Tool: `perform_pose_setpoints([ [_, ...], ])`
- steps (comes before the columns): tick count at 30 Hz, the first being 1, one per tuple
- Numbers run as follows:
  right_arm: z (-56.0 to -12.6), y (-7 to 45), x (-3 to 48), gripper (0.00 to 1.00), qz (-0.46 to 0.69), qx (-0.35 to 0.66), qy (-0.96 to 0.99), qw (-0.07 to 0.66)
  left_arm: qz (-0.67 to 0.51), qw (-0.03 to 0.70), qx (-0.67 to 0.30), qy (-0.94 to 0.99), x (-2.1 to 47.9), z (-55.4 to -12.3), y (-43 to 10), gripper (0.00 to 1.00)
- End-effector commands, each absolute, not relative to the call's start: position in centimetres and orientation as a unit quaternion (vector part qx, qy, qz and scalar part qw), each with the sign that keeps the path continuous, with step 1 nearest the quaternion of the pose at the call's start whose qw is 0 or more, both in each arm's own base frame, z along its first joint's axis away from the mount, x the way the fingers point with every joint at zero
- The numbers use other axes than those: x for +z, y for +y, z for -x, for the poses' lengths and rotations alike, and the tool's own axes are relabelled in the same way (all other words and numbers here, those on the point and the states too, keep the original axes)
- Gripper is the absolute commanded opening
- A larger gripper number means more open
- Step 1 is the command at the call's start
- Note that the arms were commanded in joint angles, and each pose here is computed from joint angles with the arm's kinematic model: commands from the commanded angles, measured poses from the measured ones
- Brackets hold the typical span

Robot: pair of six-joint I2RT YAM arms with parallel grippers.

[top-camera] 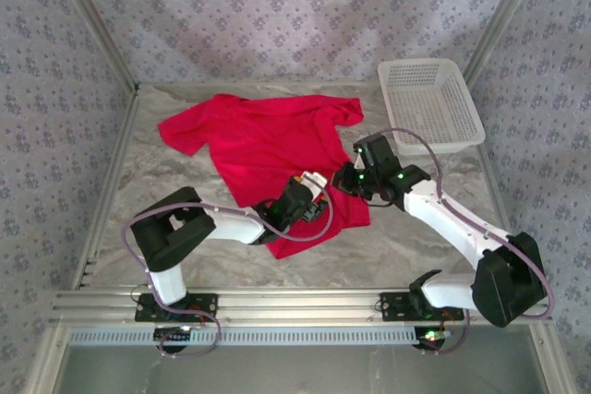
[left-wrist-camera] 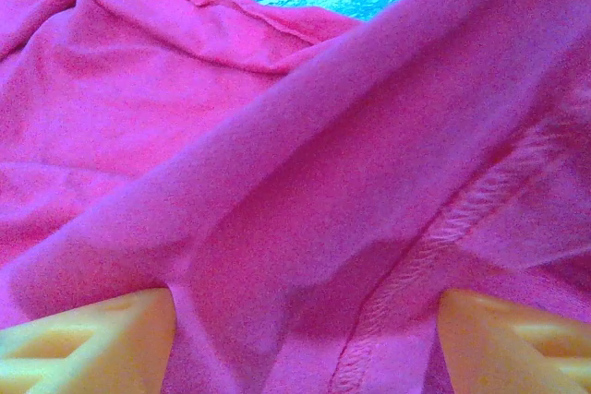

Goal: Fold the inside-out t-shirt

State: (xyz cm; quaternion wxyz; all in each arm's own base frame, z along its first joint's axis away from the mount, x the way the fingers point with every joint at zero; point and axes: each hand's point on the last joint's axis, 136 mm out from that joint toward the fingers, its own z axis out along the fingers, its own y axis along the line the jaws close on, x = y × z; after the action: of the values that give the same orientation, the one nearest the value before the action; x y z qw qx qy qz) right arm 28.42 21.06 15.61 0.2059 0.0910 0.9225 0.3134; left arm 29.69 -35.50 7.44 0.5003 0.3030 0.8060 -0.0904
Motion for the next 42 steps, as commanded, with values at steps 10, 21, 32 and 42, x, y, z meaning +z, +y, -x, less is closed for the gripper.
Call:
perform_pose_setpoints([
  [10,-28.8,19.9,16.6,0.0,-0.104,0.312,0.919,0.216,-0.226,0.497,-0.034,0.837,9.3,-32.3,-28.8,0.0],
  [21,-38.8,17.3,17.0,0.0,-0.052,0.173,0.93,0.319,-0.302,0.283,-0.258,0.873,15.4,-26.5,-36.5,0.0],
  [32,-35.8,13.9,12.2,0.42,-0.099,0.163,0.957,0.22,-0.167,0.155,-0.381,0.896,16.4,-29.9,-37.2,0.0],
  [42,-27.8,22.0,8.8,0.0,-0.058,0.286,0.931,0.221,-0.146,0.158,-0.389,0.896,19.1,-30.9,-37.3,0.0],
])
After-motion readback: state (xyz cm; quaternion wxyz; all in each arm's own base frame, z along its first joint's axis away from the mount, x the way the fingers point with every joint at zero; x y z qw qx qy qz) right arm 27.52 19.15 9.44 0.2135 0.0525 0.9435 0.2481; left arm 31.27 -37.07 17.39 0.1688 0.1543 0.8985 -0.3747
